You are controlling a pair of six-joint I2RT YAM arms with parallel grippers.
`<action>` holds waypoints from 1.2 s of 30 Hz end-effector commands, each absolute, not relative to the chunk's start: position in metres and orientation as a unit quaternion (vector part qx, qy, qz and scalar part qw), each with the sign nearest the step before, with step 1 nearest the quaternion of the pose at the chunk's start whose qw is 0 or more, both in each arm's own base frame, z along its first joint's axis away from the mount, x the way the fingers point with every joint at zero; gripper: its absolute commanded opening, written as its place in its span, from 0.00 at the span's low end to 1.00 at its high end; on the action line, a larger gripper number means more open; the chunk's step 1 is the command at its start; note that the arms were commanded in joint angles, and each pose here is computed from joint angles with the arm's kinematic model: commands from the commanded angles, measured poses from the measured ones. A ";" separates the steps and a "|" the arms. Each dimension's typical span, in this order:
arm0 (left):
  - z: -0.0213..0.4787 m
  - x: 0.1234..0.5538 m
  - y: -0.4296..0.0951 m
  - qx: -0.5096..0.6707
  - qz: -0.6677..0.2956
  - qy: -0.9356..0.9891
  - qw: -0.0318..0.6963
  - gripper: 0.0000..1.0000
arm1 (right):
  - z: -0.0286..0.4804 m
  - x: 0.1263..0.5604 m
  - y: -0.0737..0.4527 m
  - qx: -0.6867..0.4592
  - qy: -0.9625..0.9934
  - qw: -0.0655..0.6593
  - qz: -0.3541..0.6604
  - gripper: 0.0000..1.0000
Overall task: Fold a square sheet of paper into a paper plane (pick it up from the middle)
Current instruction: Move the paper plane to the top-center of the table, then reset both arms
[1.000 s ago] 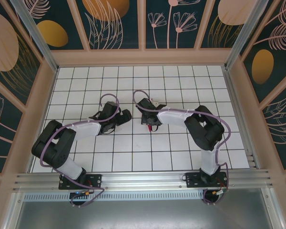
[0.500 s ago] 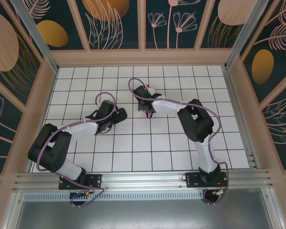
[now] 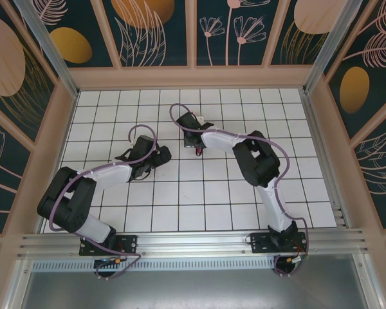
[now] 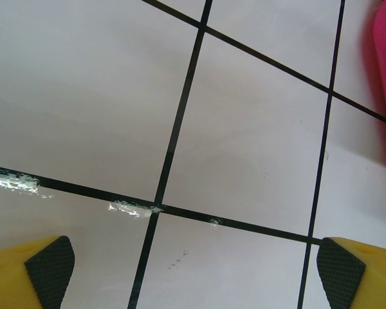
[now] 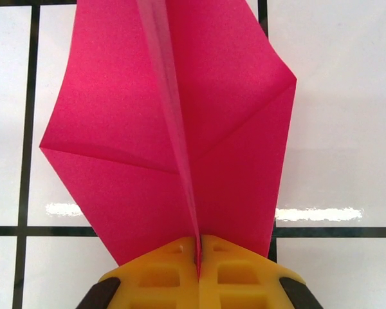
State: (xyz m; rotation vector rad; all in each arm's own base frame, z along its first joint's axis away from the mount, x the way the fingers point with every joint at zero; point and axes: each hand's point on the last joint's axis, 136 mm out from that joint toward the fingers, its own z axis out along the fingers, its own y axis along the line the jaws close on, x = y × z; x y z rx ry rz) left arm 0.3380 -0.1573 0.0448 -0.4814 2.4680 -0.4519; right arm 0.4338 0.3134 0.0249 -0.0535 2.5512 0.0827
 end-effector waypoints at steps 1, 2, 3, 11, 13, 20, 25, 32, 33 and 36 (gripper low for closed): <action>0.042 0.337 -0.155 -0.174 -0.160 0.929 0.284 0.99 | 0.005 0.432 0.312 -0.015 0.964 0.266 0.023 0.09; 0.042 0.337 -0.155 -0.174 -0.160 0.929 0.285 0.99 | 0.007 0.432 0.312 -0.012 0.964 0.265 0.022 0.10; 0.044 0.338 -0.155 -0.174 -0.160 0.929 0.286 0.99 | 0.011 0.433 0.313 -0.009 0.963 0.267 0.024 0.12; 0.074 0.356 -0.149 -0.176 -0.140 0.917 0.329 0.99 | 0.106 0.442 0.322 0.020 0.944 0.320 0.081 0.45; 0.087 0.363 -0.146 -0.177 -0.133 0.911 0.347 0.99 | 0.133 0.440 0.322 0.027 0.936 0.337 0.101 0.52; 0.148 0.391 -0.111 -0.204 -0.103 0.875 0.426 0.99 | 0.219 0.433 0.286 0.051 0.895 0.427 0.115 0.74; 0.192 0.398 -0.061 -0.205 -0.046 0.839 0.502 0.98 | 0.265 0.426 0.199 0.109 0.853 0.506 0.063 0.99; 0.212 0.366 0.018 -0.249 0.061 0.765 0.591 0.99 | 0.251 0.398 0.050 0.195 0.806 0.559 -0.036 0.99; 0.208 0.359 0.028 -0.256 0.080 0.758 0.595 0.98 | 0.245 0.392 0.036 0.197 0.800 0.564 -0.046 0.99; 0.196 0.340 0.051 -0.273 0.136 0.739 0.601 0.98 | 0.225 0.375 -0.010 0.223 0.784 0.574 -0.074 0.99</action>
